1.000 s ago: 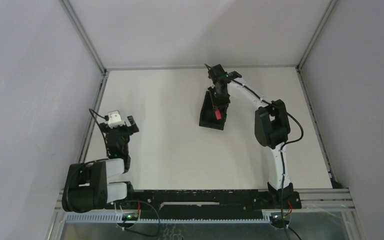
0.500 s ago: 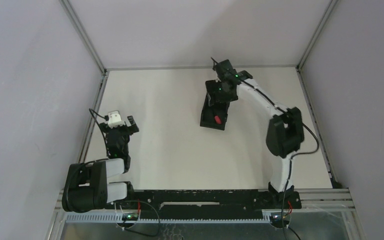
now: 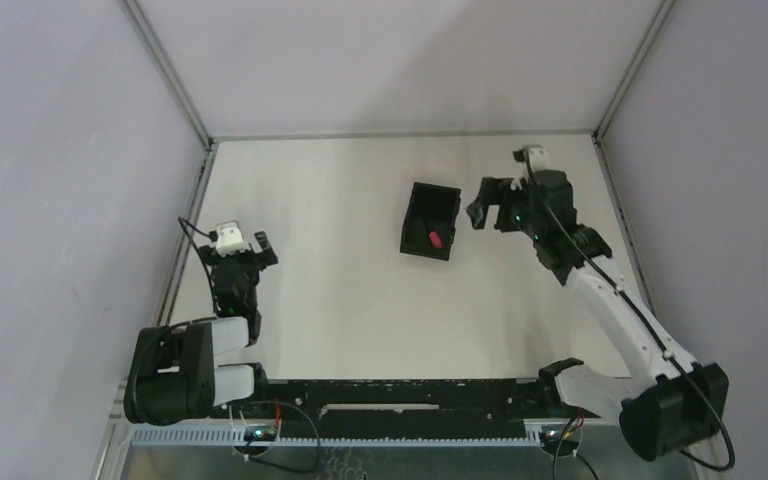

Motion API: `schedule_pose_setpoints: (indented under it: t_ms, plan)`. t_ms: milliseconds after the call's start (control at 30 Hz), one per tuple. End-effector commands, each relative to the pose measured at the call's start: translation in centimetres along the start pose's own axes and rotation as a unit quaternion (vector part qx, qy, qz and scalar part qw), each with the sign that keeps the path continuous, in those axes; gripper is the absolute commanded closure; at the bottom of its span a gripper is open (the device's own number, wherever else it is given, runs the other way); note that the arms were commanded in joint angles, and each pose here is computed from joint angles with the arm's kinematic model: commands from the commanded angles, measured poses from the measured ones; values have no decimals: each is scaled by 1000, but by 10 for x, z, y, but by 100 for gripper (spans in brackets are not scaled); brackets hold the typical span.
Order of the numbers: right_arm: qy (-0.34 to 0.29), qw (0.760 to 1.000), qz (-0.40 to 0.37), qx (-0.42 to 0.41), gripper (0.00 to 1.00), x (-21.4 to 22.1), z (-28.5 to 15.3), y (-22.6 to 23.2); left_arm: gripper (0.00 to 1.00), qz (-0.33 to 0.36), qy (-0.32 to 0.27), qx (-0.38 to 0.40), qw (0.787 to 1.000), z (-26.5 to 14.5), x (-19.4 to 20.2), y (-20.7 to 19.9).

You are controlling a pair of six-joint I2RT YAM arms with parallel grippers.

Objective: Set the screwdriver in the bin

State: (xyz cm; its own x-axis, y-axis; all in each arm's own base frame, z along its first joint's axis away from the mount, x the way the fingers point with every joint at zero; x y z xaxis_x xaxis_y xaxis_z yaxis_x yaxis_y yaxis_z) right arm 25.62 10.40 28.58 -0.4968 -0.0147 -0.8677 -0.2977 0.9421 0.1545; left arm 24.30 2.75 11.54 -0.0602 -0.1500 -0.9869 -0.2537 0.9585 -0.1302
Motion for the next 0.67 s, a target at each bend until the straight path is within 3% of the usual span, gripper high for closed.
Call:
schedule_pose_setpoints:
  t_ms: [0, 333, 633]
  plan:
    - [-70, 995, 38, 53, 0, 17, -17, -20, 0, 1, -43, 8, 999, 11, -22, -6]
    - [-60, 979, 116, 157, 0, 108, -33, -47, 0, 1, -43, 8, 999, 11, -22, -6]
    - [-81, 981, 100, 146, 1, 121, -34, -49, 0, 1, -44, 8, 999, 11, -22, -6]
Point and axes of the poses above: each gripper's point midway between its finger pads, its own z axis out along the fingers, its own y axis along the line the jaws close on, x = y × z, the point moved 10 cm from there along -z, back along the fingers, and after that the axes turned 6 degrees about -z, right-handed, at the moved point
